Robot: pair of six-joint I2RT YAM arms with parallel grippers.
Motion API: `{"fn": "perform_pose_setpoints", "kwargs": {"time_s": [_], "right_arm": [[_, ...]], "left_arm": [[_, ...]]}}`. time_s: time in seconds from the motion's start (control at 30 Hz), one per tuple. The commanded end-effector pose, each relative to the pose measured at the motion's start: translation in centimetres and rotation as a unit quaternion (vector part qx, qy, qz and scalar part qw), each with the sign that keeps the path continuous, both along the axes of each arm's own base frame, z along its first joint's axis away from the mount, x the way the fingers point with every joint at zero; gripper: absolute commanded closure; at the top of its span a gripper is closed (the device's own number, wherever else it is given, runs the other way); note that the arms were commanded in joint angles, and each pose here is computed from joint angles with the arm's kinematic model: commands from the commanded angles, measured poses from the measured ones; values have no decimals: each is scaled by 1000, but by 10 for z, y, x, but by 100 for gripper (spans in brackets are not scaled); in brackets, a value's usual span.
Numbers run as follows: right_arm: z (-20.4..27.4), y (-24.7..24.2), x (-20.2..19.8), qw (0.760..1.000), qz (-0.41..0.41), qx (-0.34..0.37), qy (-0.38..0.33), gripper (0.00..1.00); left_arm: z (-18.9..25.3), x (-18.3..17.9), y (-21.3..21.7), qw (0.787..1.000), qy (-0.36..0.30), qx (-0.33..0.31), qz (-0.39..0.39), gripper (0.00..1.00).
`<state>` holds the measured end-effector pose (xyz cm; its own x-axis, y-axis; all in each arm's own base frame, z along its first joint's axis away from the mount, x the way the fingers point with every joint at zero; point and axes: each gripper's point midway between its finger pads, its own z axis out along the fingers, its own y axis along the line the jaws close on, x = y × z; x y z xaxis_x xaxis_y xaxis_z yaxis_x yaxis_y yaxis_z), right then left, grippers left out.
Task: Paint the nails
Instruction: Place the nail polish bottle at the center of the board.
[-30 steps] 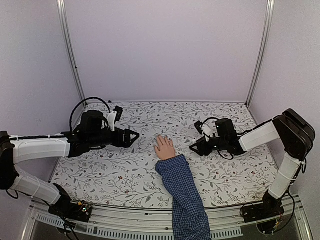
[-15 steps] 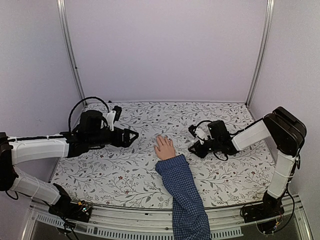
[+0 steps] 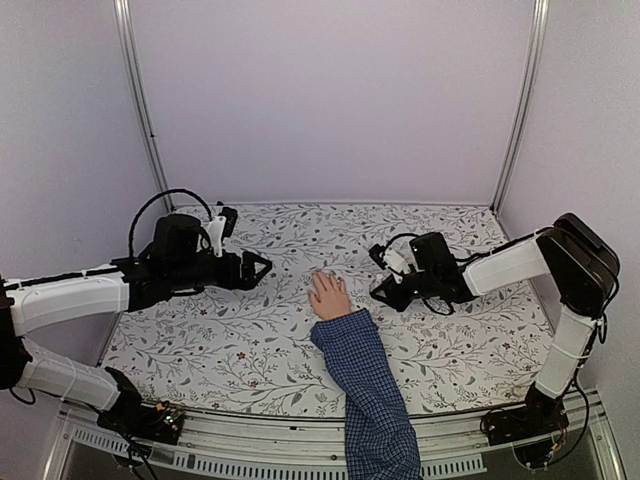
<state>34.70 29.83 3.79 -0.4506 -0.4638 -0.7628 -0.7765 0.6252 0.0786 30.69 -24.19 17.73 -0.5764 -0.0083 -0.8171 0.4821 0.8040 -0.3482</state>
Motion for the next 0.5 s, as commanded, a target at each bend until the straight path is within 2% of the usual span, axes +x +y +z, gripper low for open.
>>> {"fn": "perform_pose_setpoints", "kwargs": {"time_s": [0.0, 0.23, 0.47], "right_arm": [[66, 47, -14, 996, 62, 39, -49, 90], [105, 135, -71, 980, 175, 72, -63, 89], [75, 201, -123, 964, 257, 43, -49, 90]], "left_arm": [[16, -7, 10, 1000, 14, -5, 23, 1], [18, -26, 24, 999, 37, -10, 30, 1], [19, -42, 41, 997, 54, -22, 49, 0]]}}
